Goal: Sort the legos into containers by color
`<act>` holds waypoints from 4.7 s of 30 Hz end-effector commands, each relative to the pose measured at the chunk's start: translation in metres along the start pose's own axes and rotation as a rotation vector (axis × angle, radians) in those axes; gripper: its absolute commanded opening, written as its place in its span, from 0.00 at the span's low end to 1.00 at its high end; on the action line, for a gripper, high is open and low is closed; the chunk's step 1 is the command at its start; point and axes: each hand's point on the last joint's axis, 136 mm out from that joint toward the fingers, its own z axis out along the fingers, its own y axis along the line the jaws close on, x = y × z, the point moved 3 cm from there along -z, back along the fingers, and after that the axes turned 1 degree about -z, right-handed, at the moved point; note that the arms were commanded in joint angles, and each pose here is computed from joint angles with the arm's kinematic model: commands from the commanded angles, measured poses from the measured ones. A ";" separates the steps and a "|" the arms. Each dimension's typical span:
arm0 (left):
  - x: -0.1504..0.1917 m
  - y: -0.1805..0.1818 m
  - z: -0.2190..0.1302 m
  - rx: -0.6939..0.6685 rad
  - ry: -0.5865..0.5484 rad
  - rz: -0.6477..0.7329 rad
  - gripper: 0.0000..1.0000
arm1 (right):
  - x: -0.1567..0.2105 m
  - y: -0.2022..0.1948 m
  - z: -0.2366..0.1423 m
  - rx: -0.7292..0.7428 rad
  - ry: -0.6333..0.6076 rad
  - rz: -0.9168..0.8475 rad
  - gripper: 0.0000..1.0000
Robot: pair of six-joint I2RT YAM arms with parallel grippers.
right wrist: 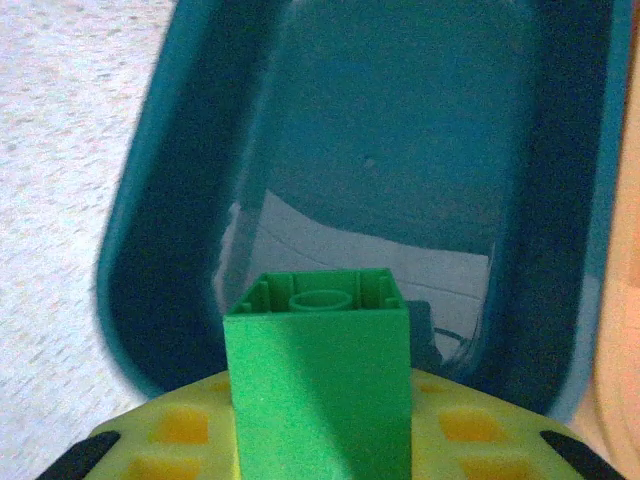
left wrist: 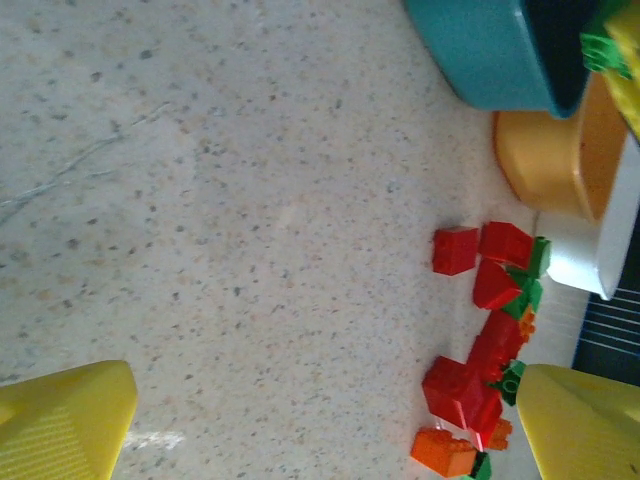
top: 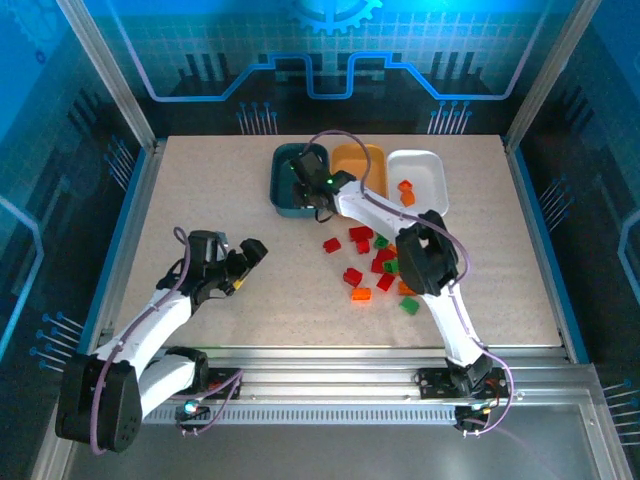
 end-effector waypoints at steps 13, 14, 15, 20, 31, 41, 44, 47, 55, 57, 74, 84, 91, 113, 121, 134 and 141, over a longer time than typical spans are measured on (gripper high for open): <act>0.003 -0.034 -0.012 0.160 0.044 0.059 0.99 | -0.034 0.000 -0.033 -0.042 -0.026 -0.030 0.56; 0.003 -0.036 -0.012 0.163 0.046 0.065 0.99 | -0.036 -0.001 -0.043 -0.044 -0.042 -0.035 0.56; 0.005 -0.038 -0.011 0.166 0.048 0.079 0.99 | -0.037 -0.003 -0.053 -0.049 -0.054 -0.036 0.56; 0.023 -0.048 0.002 0.081 0.080 0.242 0.99 | -0.022 -0.031 -0.094 -0.054 -0.088 0.005 0.55; 0.061 -0.087 0.047 -0.008 0.194 0.462 0.90 | 0.088 -0.119 -0.122 0.085 0.061 0.035 0.50; 0.083 -0.085 0.068 0.013 0.281 0.409 0.91 | 0.122 -0.125 -0.072 0.123 0.196 -0.014 0.56; 0.082 -0.084 0.064 0.005 0.276 0.416 0.91 | 0.123 -0.123 -0.059 0.132 0.221 -0.022 0.55; 0.081 -0.083 0.059 -0.003 0.263 0.427 0.92 | 0.128 -0.126 -0.051 0.159 0.242 -0.021 0.54; 0.081 -0.083 0.058 0.000 0.261 0.427 0.93 | 0.138 -0.127 -0.045 0.163 0.265 -0.031 0.44; 0.079 -0.086 0.057 0.007 0.257 0.430 0.93 | 0.139 -0.127 -0.048 0.168 0.259 -0.033 0.41; 0.035 -0.089 0.028 0.012 0.052 0.349 0.99 | 0.069 -0.113 -0.119 0.093 0.014 -0.017 0.40; 0.006 -0.037 -0.004 -0.086 -0.056 0.188 0.99 | -0.005 -0.141 -0.052 0.114 0.010 0.065 0.39; 0.014 -0.037 -0.006 -0.040 -0.024 0.186 0.99 | -0.022 -0.150 -0.016 0.122 0.080 0.081 0.48; 0.131 -0.122 0.076 0.062 0.330 0.573 0.96 | 0.146 -0.217 -0.150 0.243 0.085 0.300 0.59; 0.145 -0.137 0.087 0.121 0.392 0.550 0.96 | 0.206 -0.238 -0.153 0.200 0.204 0.408 0.60; 0.140 -0.128 0.081 0.104 0.352 0.499 0.96 | 0.239 -0.218 -0.162 0.235 0.291 0.351 0.62; 0.139 -0.127 0.078 0.103 0.341 0.499 0.96 | 0.246 -0.222 -0.155 0.287 0.342 0.374 0.63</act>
